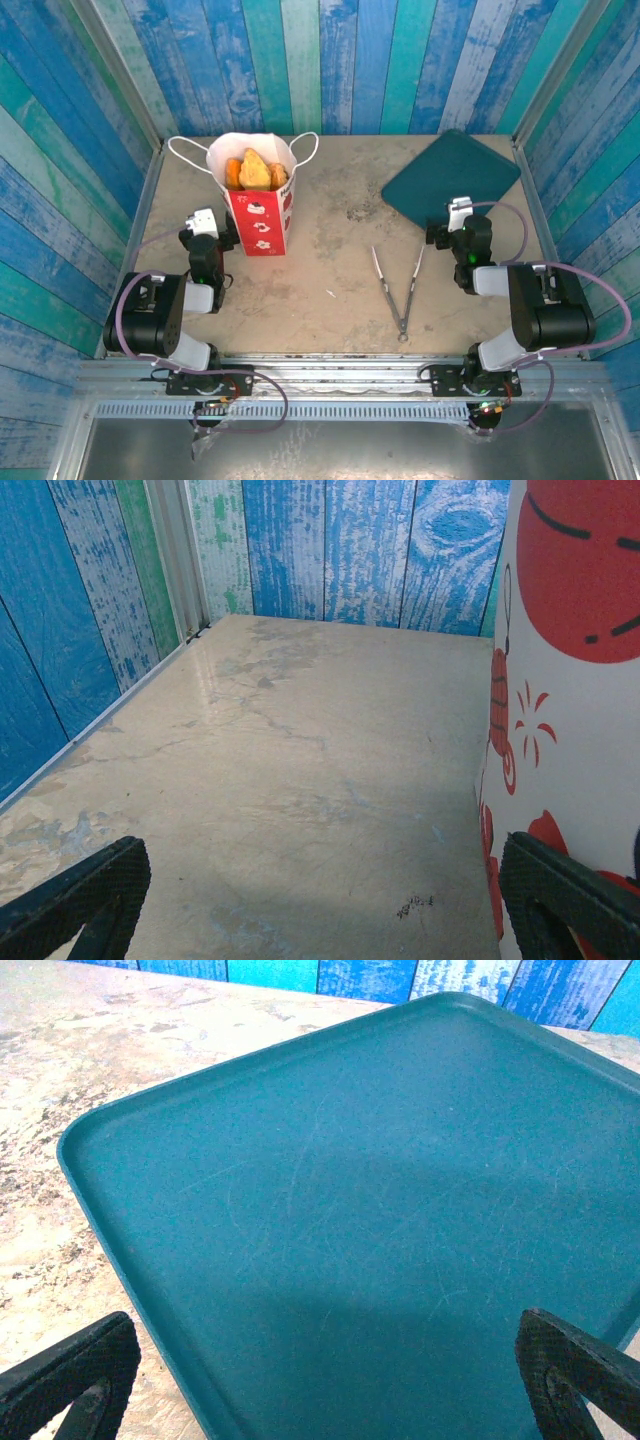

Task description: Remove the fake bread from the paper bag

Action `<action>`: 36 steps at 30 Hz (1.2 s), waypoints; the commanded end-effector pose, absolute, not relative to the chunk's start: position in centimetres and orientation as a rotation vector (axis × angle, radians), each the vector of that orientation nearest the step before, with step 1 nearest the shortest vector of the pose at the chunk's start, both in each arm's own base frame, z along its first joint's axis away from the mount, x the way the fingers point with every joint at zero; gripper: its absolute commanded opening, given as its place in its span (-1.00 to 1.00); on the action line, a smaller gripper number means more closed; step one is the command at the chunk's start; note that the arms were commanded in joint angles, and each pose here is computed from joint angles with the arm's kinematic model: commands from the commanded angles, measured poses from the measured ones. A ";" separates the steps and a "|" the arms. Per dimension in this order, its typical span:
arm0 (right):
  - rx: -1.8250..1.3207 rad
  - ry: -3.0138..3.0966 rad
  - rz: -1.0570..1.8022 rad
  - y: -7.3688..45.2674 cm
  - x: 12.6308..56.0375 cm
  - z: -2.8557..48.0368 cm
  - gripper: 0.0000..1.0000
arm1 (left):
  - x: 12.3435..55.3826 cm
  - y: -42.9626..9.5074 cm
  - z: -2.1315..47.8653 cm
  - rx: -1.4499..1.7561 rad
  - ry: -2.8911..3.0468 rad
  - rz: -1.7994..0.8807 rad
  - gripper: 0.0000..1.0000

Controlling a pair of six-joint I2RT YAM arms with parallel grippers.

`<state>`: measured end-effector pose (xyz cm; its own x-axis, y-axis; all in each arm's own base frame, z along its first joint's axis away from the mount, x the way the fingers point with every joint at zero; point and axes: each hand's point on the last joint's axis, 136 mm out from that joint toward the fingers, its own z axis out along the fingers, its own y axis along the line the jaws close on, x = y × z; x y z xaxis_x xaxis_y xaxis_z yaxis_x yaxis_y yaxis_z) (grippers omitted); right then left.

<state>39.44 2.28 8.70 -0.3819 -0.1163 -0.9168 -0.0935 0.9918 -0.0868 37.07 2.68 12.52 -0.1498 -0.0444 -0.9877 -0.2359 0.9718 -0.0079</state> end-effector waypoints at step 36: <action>0.032 2.236 0.342 5.0 37.8 13.4 1.00 | 35.4 5.4 17.1 -0.385 1.640 0.240 0.88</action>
<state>39.64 2.96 15.37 -0.4840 0.0709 -0.8722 -0.0543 0.9924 0.1108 35.76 4.42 13.79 -0.1338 -0.0863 -0.9872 -0.3355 0.9413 -0.0368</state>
